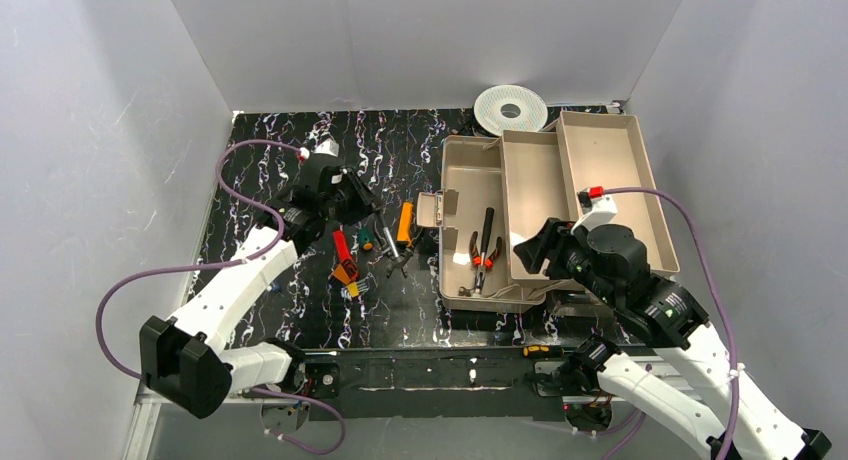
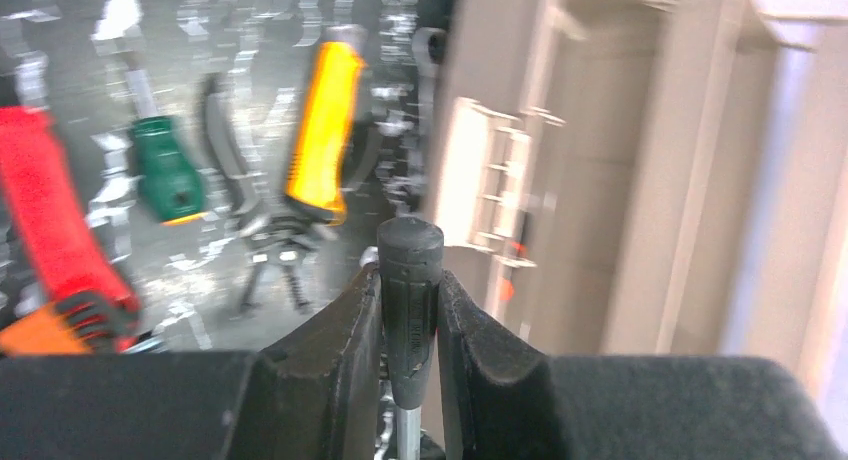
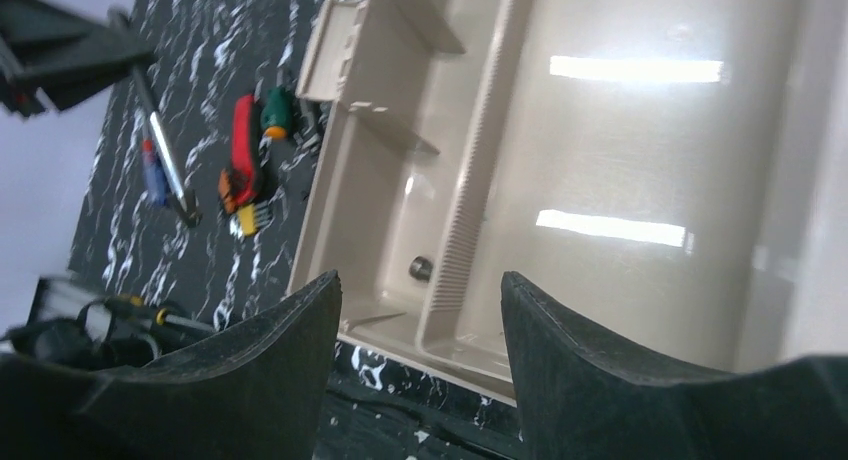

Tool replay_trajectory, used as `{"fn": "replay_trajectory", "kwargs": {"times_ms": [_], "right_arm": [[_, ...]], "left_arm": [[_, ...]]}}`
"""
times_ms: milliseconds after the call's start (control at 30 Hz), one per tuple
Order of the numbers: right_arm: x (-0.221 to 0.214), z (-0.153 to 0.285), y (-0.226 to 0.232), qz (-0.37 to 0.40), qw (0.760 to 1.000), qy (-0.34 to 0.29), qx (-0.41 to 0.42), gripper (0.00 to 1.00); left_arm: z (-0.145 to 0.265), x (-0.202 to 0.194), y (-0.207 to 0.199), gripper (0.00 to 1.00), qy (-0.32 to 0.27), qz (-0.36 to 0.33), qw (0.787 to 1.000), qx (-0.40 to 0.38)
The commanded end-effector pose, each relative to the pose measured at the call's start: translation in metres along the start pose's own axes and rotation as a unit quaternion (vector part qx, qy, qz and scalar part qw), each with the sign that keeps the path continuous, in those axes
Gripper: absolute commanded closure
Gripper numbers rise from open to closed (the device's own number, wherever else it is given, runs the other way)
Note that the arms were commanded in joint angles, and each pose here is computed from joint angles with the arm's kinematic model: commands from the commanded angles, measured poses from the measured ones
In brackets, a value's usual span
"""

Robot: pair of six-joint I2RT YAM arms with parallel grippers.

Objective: Pack the tool kit

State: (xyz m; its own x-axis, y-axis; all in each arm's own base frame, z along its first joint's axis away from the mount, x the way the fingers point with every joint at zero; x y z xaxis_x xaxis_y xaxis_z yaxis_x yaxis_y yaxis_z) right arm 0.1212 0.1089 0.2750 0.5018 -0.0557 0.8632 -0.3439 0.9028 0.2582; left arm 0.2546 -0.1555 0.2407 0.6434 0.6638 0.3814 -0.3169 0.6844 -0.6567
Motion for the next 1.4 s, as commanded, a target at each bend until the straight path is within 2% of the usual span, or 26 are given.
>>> {"fn": "replay_trajectory", "kwargs": {"times_ms": [0,133,167,367,600,833,867,1000,1033,1067,1133,1200,1233,1367], "right_arm": [[0.02,0.0,0.035,0.044,0.989,-0.017,0.143,0.34],[0.024,-0.005,0.071,0.063,0.956,0.015,0.287,0.35],[0.025,-0.007,0.076,0.063,0.952,0.017,0.3,0.36],[0.026,-0.022,0.098,0.072,0.946,0.031,0.315,0.38],[0.028,-0.029,0.105,0.06,0.944,0.009,0.324,0.43],[0.027,-0.034,0.108,0.042,0.941,-0.009,0.336,0.53],[0.026,-0.036,0.108,0.041,0.941,-0.007,0.335,0.56],[0.028,-0.038,0.108,0.04,0.944,-0.005,0.329,0.9],[0.028,-0.039,0.107,0.04,0.947,-0.006,0.32,0.93],[0.028,-0.039,0.104,0.038,0.952,-0.005,0.304,0.95],[0.029,-0.042,0.092,0.033,0.969,-0.005,0.245,0.99],[0.028,-0.044,0.076,0.032,0.985,0.001,0.169,0.99],[0.03,-0.043,0.067,0.035,0.991,0.001,0.133,0.99],[0.041,-0.032,0.039,0.07,0.997,0.0,0.014,0.99]], "left_arm": [[0.034,-0.012,-0.057,1.0,0.08,-0.015,0.978,-0.193],[0.043,-0.028,-0.08,1.0,0.118,-0.033,0.958,-0.259],[0.044,-0.034,-0.085,1.0,0.123,-0.044,0.954,-0.27],[0.055,-0.068,-0.109,1.0,0.141,-0.098,0.928,-0.331],[0.064,-0.087,-0.118,1.0,0.165,-0.112,0.907,-0.371],[0.071,-0.101,-0.121,1.0,0.182,-0.105,0.89,-0.405],[0.072,-0.103,-0.122,1.0,0.187,-0.104,0.887,-0.41],[0.074,-0.109,-0.123,1.0,0.207,-0.105,0.877,-0.421],[0.074,-0.109,-0.121,0.9,0.207,-0.107,0.878,-0.419],[0.072,-0.108,-0.118,0.75,0.2,-0.11,0.885,-0.405],[0.068,-0.101,-0.108,0.38,0.163,-0.12,0.907,-0.37],[0.066,-0.092,-0.097,0.09,0.119,-0.127,0.928,-0.33],[0.064,-0.087,-0.09,0.03,0.097,-0.129,0.939,-0.303],[0.061,-0.065,-0.06,0.02,0.0,-0.152,0.966,-0.211]]}}
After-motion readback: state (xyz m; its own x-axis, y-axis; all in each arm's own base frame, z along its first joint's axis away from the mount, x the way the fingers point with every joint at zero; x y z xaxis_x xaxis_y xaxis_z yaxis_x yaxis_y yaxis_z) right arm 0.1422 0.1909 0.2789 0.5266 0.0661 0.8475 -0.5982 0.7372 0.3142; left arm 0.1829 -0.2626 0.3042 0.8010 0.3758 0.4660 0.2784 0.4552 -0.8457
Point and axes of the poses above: each gripper's point midway between its finger pads, its own z axis back along the fingers, its own y axis along the line the jaws close on, x = y × z, the point moved 7 cm from there along z, back along the fingers, and after that the axes turned 13 degrees about z, right-handed, at the moved point
